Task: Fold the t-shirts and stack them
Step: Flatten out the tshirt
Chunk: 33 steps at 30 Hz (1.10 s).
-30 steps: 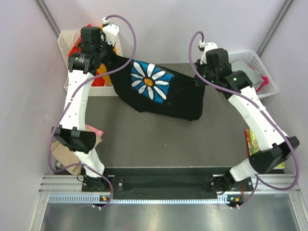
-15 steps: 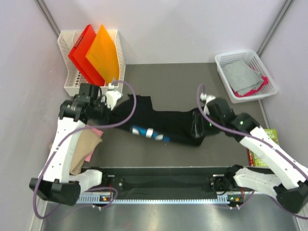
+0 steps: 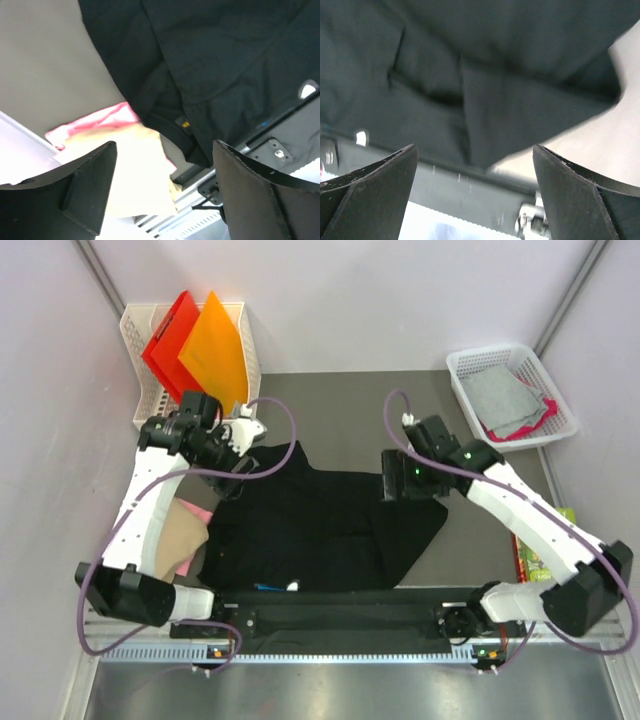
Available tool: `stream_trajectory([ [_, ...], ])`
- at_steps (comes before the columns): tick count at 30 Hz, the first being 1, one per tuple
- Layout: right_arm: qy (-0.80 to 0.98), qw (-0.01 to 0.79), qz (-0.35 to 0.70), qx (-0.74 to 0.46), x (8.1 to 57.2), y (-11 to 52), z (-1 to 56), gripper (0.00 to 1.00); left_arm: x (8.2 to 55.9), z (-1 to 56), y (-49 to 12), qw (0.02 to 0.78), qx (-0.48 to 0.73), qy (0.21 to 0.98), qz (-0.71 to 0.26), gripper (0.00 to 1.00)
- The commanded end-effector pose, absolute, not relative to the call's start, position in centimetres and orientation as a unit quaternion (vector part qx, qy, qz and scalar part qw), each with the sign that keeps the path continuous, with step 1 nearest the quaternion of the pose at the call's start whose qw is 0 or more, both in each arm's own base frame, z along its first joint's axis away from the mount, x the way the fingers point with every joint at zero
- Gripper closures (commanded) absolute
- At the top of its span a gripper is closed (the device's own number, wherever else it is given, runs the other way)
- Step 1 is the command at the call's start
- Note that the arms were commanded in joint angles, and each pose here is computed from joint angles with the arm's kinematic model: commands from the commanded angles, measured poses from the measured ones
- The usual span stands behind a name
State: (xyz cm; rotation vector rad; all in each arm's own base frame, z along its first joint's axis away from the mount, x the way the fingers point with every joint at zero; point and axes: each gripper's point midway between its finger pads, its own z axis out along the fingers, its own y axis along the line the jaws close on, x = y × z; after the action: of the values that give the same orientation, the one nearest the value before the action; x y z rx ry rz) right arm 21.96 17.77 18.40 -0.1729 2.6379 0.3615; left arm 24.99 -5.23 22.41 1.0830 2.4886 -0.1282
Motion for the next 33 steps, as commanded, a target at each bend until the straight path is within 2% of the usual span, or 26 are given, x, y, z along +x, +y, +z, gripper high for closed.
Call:
stream_trajectory([
  [1,0.953,0.294,0.071,-0.034,28.7,15.3,18.5,0.06,30.7,21.1,-4.8,0.26,0.35,0.9,0.0,0.24],
  [6,0.951,0.306,0.031,0.032,33.0,10.6,17.3,0.11,35.2,15.3,-4.5,0.217,0.316,0.923,0.022,0.36],
  [9,0.952,0.305,0.003,0.038,34.3,8.8,16.6,0.12,37.5,13.0,-4.7,0.197,0.305,0.931,0.025,0.37],
  [15,0.957,0.286,-0.01,0.041,35.6,8.0,14.1,0.12,42.5,11.1,-4.7,0.202,0.289,0.934,0.048,0.36],
  [19,0.963,0.267,-0.005,0.043,36.5,8.2,11.9,0.12,45.5,10.0,-4.5,0.217,0.279,0.933,0.069,0.28],
  [25,0.97,0.242,-0.002,0.034,37.4,8.7,9.7,0.15,48.7,8.9,-4.7,0.242,0.264,0.93,0.081,0.23],
  [33,0.971,0.236,0.005,0.031,37.6,8.9,9.1,0.2,49.6,5.7,-5.4,0.216,0.273,0.935,0.065,0.28],
])
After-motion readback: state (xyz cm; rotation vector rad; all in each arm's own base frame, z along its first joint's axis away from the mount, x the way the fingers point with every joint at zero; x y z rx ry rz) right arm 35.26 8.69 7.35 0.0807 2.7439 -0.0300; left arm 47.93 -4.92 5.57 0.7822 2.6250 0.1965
